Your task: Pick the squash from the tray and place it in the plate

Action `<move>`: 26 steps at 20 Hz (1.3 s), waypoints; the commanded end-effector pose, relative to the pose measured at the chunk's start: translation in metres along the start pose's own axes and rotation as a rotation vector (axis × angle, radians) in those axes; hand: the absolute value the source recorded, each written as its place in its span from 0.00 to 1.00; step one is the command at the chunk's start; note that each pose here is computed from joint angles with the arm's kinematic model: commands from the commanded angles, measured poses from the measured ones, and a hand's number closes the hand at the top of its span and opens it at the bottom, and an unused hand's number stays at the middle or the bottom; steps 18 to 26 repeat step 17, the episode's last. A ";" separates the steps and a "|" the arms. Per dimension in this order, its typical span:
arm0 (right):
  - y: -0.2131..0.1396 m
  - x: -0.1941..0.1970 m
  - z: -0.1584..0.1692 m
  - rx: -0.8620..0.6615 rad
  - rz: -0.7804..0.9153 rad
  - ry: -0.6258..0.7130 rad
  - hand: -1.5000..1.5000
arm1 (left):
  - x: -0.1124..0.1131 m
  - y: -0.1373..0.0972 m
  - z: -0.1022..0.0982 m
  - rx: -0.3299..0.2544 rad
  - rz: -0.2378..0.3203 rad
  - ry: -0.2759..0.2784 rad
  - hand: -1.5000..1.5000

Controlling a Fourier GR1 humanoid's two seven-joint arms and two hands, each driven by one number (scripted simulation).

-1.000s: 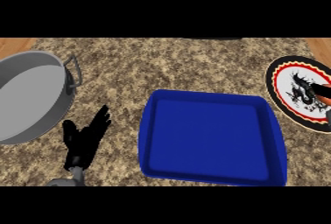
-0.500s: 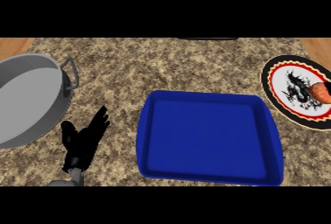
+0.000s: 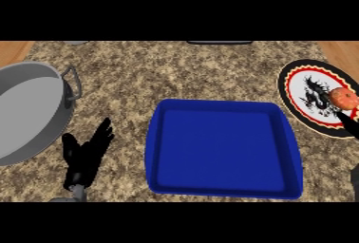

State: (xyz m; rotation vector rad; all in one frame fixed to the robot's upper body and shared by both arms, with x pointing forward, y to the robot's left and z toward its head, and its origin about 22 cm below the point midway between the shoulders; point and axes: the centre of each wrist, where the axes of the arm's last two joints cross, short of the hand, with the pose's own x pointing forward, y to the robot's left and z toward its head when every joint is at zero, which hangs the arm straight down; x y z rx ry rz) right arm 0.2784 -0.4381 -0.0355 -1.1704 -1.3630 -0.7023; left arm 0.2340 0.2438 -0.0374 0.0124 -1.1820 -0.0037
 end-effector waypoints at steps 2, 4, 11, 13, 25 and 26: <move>-0.011 -0.010 0.040 0.096 -0.012 0.005 0.00 | 0.004 -0.003 0.010 0.007 0.015 -0.001 0.50; -0.031 -0.016 0.046 0.099 0.019 -0.002 0.00 | 0.000 -0.005 0.003 0.011 -0.008 0.003 0.50; -0.065 -0.023 0.081 0.125 0.119 0.010 0.00 | 0.016 -0.003 0.007 0.000 0.012 -0.002 0.50; -0.054 -0.029 0.110 0.127 0.126 0.017 0.00 | 0.013 0.015 0.011 -0.006 -0.006 0.001 0.50; -0.046 -0.011 0.118 0.133 0.150 0.029 0.00 | 0.004 -0.002 0.006 0.012 -0.005 -0.005 0.50; -0.046 -0.011 0.118 0.133 0.150 0.029 0.00 | 0.004 -0.002 0.006 0.012 -0.005 -0.005 0.50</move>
